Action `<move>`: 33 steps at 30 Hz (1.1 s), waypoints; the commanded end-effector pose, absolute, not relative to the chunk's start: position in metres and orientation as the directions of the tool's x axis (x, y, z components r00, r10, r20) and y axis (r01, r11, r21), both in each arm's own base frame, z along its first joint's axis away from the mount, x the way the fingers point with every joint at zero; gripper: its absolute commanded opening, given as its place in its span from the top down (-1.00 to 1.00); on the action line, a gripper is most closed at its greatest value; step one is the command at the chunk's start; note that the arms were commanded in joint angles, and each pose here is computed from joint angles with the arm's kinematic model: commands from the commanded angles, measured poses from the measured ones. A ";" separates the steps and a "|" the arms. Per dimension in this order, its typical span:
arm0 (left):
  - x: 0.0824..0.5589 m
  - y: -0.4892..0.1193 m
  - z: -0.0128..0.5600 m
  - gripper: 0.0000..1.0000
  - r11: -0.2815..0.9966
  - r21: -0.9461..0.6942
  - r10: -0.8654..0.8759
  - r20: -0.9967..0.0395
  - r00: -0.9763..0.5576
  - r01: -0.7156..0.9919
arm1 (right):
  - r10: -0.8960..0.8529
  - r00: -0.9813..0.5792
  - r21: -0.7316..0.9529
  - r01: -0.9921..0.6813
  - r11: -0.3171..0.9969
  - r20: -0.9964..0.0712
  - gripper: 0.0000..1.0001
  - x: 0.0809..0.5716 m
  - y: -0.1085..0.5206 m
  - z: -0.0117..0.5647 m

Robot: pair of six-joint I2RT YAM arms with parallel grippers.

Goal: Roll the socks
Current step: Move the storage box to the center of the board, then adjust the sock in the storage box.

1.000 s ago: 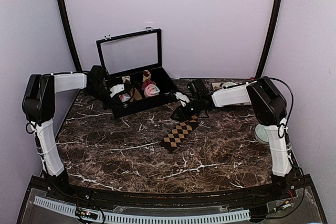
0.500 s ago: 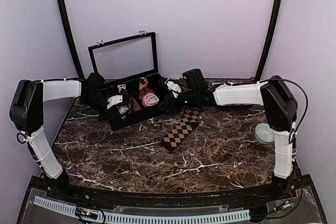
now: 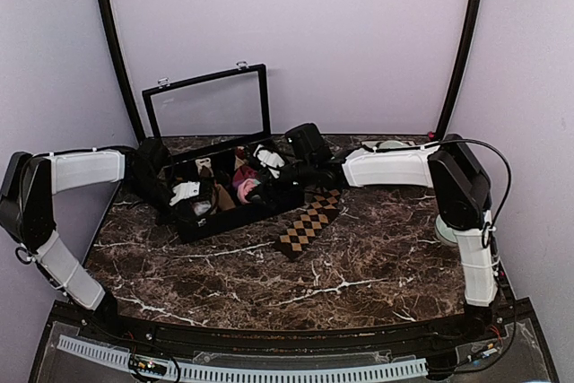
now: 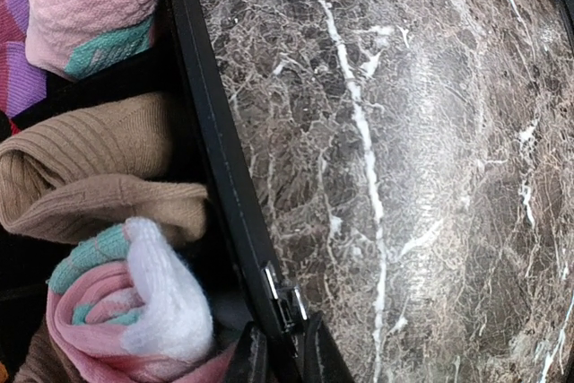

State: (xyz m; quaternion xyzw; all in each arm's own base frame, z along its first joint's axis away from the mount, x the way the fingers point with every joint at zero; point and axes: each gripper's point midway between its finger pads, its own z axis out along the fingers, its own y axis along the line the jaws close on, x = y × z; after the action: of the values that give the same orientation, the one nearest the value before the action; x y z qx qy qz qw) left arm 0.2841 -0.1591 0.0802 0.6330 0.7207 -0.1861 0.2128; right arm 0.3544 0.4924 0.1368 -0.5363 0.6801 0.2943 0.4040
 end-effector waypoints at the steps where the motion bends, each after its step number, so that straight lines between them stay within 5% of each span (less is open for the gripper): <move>1: 0.203 -0.144 0.062 1.00 0.081 -0.262 0.879 -0.437 -0.194 0.962 | -0.528 -0.024 -0.095 -0.976 0.196 -0.849 -0.63 0.345 0.505 0.133; 6: 0.198 -0.138 0.062 0.96 0.077 -0.231 0.890 -0.422 -0.171 0.970 | -0.561 -0.012 -0.110 -0.977 0.183 -0.828 -0.61 0.346 0.511 0.126; 11: 0.202 -0.137 0.066 0.44 0.094 -0.188 0.888 -0.428 -0.168 0.978 | -0.583 -0.021 -0.109 -0.976 0.187 -0.812 -0.51 0.351 0.515 0.119; 17: 0.205 -0.139 0.080 0.18 0.110 -0.157 0.878 -0.447 -0.169 0.982 | -0.610 -0.021 -0.117 -0.976 0.186 -0.792 -0.46 0.351 0.511 0.111; 33: 0.235 -0.146 0.148 0.06 0.256 -0.102 0.777 -0.570 -0.267 0.961 | -0.614 -0.092 0.020 -0.992 0.122 -0.784 0.69 0.358 0.510 0.125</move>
State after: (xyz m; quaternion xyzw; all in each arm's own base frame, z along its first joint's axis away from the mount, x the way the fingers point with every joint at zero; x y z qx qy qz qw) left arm 0.2408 -0.1477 0.1261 0.6002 0.7497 -0.1950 0.1995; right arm 0.3544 0.5147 0.1265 -0.5917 0.6742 0.2772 0.3442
